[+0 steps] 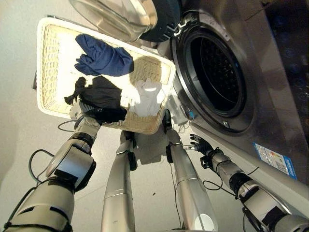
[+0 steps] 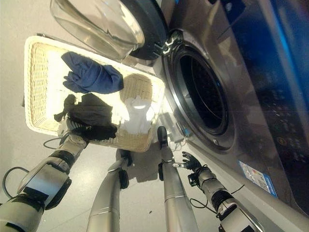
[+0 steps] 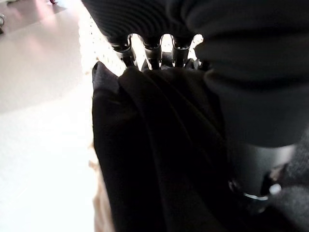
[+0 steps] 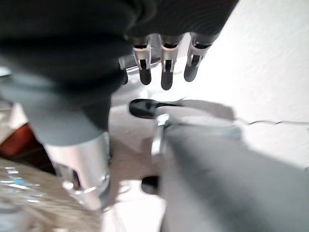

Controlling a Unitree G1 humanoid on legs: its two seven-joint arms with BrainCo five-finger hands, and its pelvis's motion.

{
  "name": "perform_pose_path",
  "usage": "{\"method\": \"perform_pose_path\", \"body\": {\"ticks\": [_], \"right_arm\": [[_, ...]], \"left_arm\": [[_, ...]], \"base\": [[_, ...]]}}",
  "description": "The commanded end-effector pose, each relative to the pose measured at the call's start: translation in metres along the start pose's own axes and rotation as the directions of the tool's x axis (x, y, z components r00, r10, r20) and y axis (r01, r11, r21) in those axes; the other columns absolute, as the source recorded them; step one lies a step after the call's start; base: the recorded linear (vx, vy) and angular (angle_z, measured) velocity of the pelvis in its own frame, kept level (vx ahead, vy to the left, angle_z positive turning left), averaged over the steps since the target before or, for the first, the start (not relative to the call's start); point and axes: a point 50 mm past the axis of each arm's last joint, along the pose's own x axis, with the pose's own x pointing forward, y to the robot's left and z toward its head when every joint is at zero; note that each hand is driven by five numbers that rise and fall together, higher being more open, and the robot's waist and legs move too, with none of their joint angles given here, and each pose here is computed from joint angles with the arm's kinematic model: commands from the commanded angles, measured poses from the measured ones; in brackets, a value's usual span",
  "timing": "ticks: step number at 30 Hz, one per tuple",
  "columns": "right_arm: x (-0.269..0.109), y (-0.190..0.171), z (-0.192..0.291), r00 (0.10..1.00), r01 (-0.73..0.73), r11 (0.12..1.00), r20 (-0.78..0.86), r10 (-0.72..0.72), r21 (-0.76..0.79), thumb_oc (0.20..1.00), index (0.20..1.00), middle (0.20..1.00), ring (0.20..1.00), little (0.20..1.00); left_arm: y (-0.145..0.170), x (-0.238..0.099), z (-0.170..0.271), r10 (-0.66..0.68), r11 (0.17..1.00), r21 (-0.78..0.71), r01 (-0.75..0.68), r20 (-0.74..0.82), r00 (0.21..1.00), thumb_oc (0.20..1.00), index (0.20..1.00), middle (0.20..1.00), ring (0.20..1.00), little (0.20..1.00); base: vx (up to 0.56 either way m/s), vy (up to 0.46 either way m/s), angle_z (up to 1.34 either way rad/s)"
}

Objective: Put the clothes into the washing machine.

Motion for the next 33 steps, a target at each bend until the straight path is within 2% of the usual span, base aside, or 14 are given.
{"method": "perform_pose_path", "body": {"ticks": [1,4,7,8,9,10,14,16,17,18,21,24,28,33], "right_arm": [[-0.006,0.003,-0.006,0.999,-0.038,0.999,0.023,0.037,0.038,1.000,1.000,1.000,1.000,1.000],[-0.007,0.002,-0.004,0.998,-0.046,0.998,0.043,0.044,0.048,1.000,1.000,1.000,1.000,1.000],[-0.006,0.002,-0.003,0.998,-0.047,0.998,0.048,0.045,0.049,1.000,1.000,1.000,1.000,1.000],[-0.006,0.001,-0.002,0.998,-0.048,0.998,0.052,0.046,0.051,1.000,1.000,1.000,1.000,1.000],[-0.006,0.002,-0.001,0.997,-0.050,0.997,0.057,0.047,0.050,1.000,1.000,1.000,1.000,1.000],[-0.005,0.003,0.001,0.997,-0.055,0.997,0.065,0.051,0.054,1.000,1.000,1.000,1.000,1.000],[-0.004,0.005,0.002,0.996,-0.060,0.997,0.070,0.056,0.057,1.000,1.000,1.000,1.000,1.000],[-0.003,0.007,0.005,0.995,-0.061,0.997,0.084,0.056,0.056,1.000,1.000,1.000,1.000,1.000],[-0.003,0.006,0.006,0.995,-0.059,0.997,0.085,0.054,0.057,1.000,1.000,1.000,1.000,1.000],[-0.003,0.005,0.008,0.995,-0.054,0.997,0.093,0.048,0.059,1.000,1.000,1.000,1.000,1.000],[-0.004,0.003,0.014,0.993,-0.036,0.997,0.117,0.029,0.063,1.000,1.000,1.000,1.000,1.000],[-0.008,0.004,0.027,0.982,-0.020,0.996,0.188,0.005,0.082,1.000,1.000,1.000,1.000,1.000],[-0.018,0.014,0.056,0.938,-0.053,0.994,0.345,0.016,0.099,1.000,1.000,1.000,1.000,1.000],[-0.035,0.027,0.090,0.851,-0.079,0.996,0.524,0.041,0.050,1.000,1.000,1.000,1.000,1.000]], "left_arm": [[-0.007,-0.002,-0.030,-0.045,0.966,0.253,0.057,-0.054,0.998,1.000,1.000,1.000,1.000,1.000],[0.001,0.001,-0.022,-0.039,0.911,0.409,0.049,-0.033,0.999,1.000,1.000,1.000,1.000,1.000],[0.001,0.001,-0.021,-0.047,0.888,0.457,0.055,-0.028,0.998,1.000,1.000,1.000,1.000,1.000],[0.002,0.002,-0.019,-0.052,0.862,0.505,0.054,-0.017,0.999,0.724,0.724,0.724,0.724,0.724],[0.001,0.001,-0.017,-0.057,0.852,0.521,0.051,-0.004,0.998,0.332,0.332,0.332,0.332,0.332],[-0.001,0.000,-0.012,-0.063,0.851,0.524,0.043,0.022,0.998,0.200,0.200,0.200,0.200,0.200],[-0.004,-0.001,-0.007,-0.076,0.891,0.452,0.047,0.047,0.996,0.200,0.200,0.200,0.200,0.200],[-0.008,-0.002,0.009,-0.099,0.981,0.178,0.076,0.128,0.987,0.200,0.200,0.200,0.200,0.200],[-0.008,-0.003,0.010,-0.107,0.987,0.133,0.089,0.129,0.986,0.200,0.200,0.200,0.200,0.200],[-0.008,-0.003,0.015,-0.114,0.992,-0.030,0.119,0.139,0.984,0.200,0.200,0.200,0.200,0.200],[-0.001,-0.002,0.022,-0.068,0.962,-0.249,0.111,0.173,0.983,0.200,0.200,0.200,0.200,0.200],[0.006,-0.003,0.023,-0.004,0.886,-0.456,0.078,0.162,0.987,0.200,0.200,0.200,0.200,0.200],[0.003,-0.013,0.006,0.050,0.805,-0.591,0.050,0.152,0.987,0.200,0.200,0.200,0.200,0.200],[-0.018,-0.039,-0.018,0.093,0.767,-0.641,0.030,0.157,0.983,0.200,0.200,0.200,0.200,0.200]], "base": [[-0.02,-0.031,0.00],[-0.03,-0.059,-0.01],[-0.01,-0.027,0.02],[-0.02,-0.054,0.00],[-0.04,-0.101,0.00],[-0.03,-0.093,0.00],[-0.02,-0.060,-0.04],[-0.03,-0.069,-0.03],[-0.03,-0.050,0.03],[-0.02,-0.042,0.03],[-0.03,-0.055,0.03],[-0.03,-0.049,0.04],[-0.03,-0.094,0.08],[-0.03,-0.071,0.22]]}}
